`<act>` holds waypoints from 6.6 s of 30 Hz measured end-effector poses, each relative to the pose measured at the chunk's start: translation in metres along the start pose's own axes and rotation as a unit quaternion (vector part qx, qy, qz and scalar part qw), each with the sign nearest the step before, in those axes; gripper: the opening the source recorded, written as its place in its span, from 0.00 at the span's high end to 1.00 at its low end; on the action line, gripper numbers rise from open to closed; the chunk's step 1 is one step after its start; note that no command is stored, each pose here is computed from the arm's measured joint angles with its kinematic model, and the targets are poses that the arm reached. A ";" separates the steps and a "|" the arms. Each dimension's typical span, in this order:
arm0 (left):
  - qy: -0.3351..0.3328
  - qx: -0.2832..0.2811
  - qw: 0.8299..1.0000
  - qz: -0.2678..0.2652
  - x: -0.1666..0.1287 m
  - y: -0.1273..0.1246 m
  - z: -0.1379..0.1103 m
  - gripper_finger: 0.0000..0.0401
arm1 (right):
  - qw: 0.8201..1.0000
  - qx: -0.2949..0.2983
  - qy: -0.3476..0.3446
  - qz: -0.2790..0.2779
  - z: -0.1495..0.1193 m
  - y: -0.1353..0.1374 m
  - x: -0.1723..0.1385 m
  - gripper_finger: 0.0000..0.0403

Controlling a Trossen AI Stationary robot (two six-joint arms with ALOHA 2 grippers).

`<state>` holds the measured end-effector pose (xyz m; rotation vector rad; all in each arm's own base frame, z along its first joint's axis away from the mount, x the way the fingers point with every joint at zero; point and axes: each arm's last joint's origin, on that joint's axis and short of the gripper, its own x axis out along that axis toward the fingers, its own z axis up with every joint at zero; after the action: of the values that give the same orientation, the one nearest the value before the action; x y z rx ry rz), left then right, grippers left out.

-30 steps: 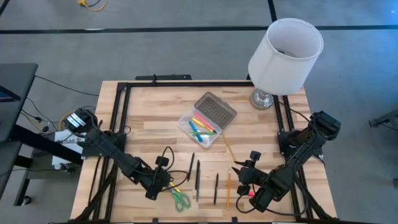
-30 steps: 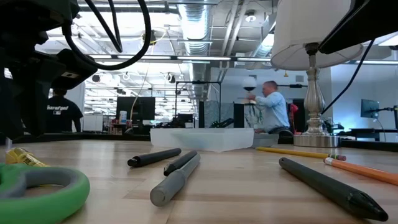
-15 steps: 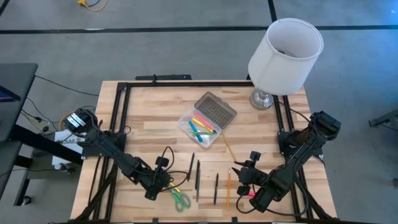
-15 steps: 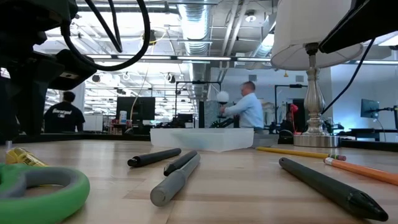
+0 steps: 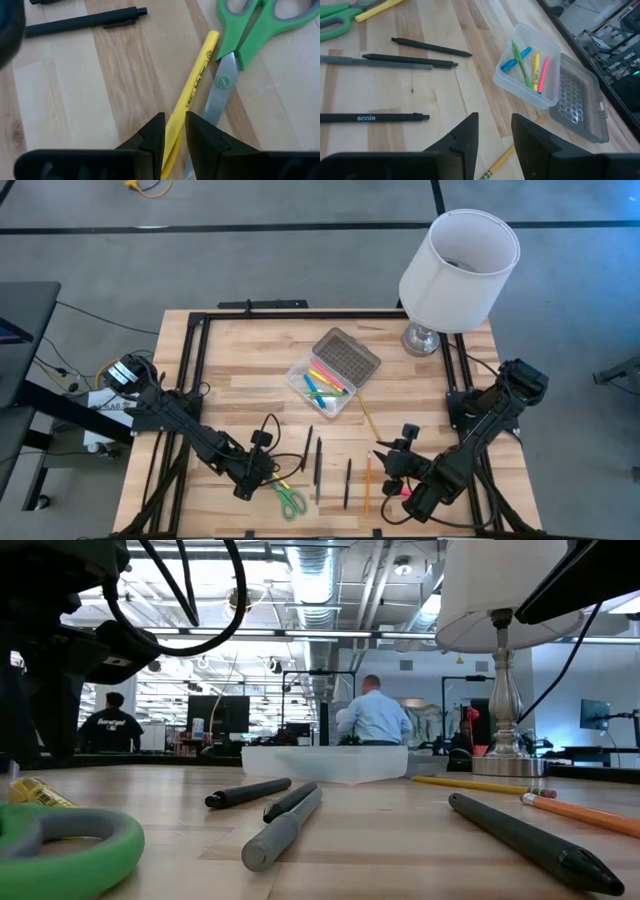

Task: Pick & place school supplies into a supply box
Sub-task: Put the yellow pen into the black supply box, then put the yellow pencil into the black supply box

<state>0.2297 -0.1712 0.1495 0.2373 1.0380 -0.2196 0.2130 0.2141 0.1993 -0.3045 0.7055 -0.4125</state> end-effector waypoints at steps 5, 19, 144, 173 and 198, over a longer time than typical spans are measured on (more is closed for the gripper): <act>0.000 0.000 1.000 0.000 0.000 0.000 0.000 0.82 | 1.000 -0.003 -0.003 0.004 -0.001 0.001 -0.002 0.72; 0.025 -0.008 1.000 -0.009 0.019 -0.004 -0.005 0.82 | 1.000 -0.006 -0.007 0.008 -0.002 0.003 -0.006 0.72; 0.004 0.060 0.966 0.250 0.002 0.231 0.057 0.88 | 1.000 -0.003 -0.007 0.011 -0.002 0.004 -0.005 0.72; 0.012 0.059 0.957 0.282 0.004 0.134 0.070 0.71 | 0.970 0.190 0.132 -0.078 -0.010 -0.043 0.077 0.72; -0.011 -0.009 0.967 0.256 -0.021 -0.006 0.031 0.71 | 0.930 0.239 0.278 -0.018 -0.004 -0.092 0.146 0.72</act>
<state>0.2429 -0.1847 0.1826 0.4753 0.9224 0.2543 0.2867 0.0653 0.1519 0.2792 1.1230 -0.7033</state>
